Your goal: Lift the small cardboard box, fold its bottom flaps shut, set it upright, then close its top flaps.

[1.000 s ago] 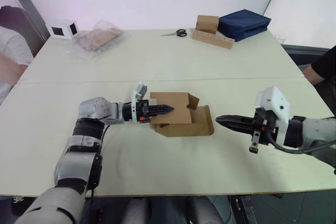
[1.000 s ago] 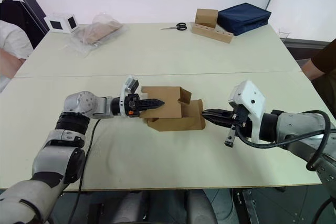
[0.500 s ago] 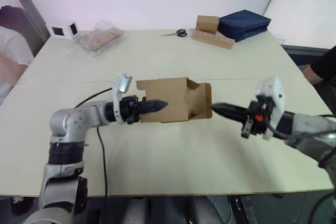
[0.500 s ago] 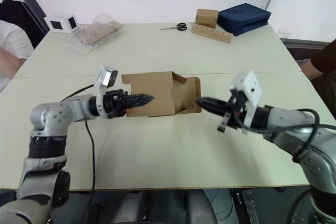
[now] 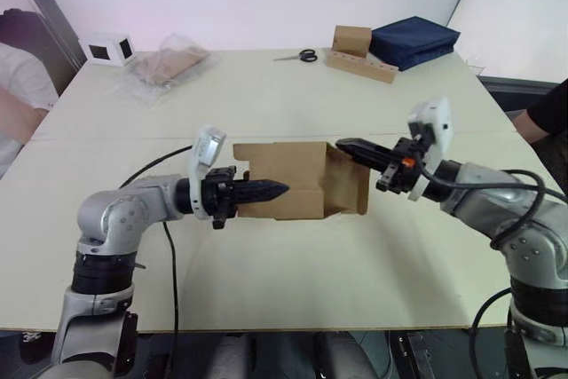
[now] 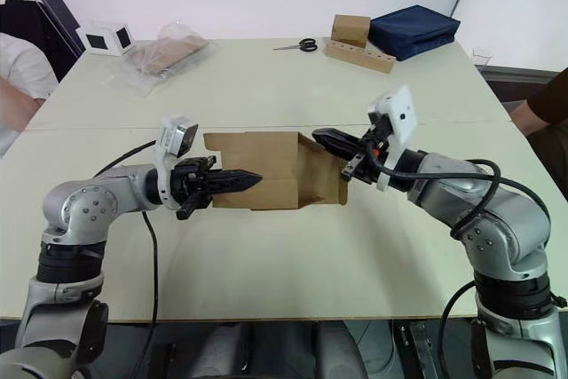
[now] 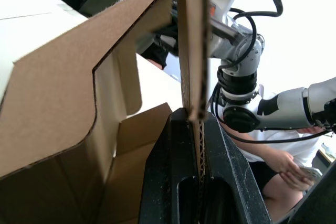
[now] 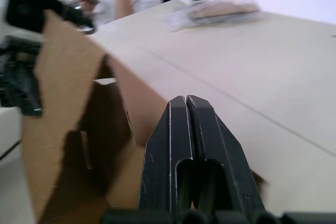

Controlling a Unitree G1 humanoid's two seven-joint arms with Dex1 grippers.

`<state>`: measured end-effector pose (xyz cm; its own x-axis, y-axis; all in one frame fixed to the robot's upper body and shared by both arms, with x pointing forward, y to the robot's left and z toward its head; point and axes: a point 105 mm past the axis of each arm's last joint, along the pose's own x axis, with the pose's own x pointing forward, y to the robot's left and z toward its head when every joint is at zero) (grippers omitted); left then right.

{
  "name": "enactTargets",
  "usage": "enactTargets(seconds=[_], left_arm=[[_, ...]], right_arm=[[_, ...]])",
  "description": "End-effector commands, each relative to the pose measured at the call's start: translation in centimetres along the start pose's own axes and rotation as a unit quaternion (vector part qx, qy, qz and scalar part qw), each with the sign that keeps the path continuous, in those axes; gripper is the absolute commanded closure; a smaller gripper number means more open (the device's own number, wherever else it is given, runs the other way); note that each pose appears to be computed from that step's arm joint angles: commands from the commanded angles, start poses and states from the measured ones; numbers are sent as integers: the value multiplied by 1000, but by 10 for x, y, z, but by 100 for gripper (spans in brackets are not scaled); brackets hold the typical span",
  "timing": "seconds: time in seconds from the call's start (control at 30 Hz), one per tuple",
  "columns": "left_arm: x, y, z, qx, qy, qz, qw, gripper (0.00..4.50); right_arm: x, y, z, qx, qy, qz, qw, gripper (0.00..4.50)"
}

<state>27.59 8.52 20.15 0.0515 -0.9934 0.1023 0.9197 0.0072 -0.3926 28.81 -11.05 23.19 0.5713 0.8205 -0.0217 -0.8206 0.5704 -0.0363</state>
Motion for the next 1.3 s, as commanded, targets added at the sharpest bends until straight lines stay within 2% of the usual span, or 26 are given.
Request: enactTargets(seconds=[0.03, 0.43, 0.8, 0.97, 1.17, 1.3], left_arm=[[2, -7, 11, 24, -12, -17, 999, 447], [11, -10, 12, 10, -28, -31, 999, 447], [6, -17, 28, -15, -60, -45, 997, 447], [5, -17, 23, -21, -48, -41, 998, 447], [3, 1, 8, 2, -19, 12, 1000, 447], [1, 8, 8, 18, -17, 32, 999, 447]], right_arm=[[3, 12, 12, -22, -20, 25, 999, 450], [24, 27, 16, -26, -45, 41, 998, 450], [26, 17, 10, -72, -35, 7, 997, 450], [28, 24, 13, -74, -45, 27, 996, 450], [30, 33, 21, -80, -56, 46, 994, 450], [29, 37, 20, -95, -45, 52, 993, 450]])
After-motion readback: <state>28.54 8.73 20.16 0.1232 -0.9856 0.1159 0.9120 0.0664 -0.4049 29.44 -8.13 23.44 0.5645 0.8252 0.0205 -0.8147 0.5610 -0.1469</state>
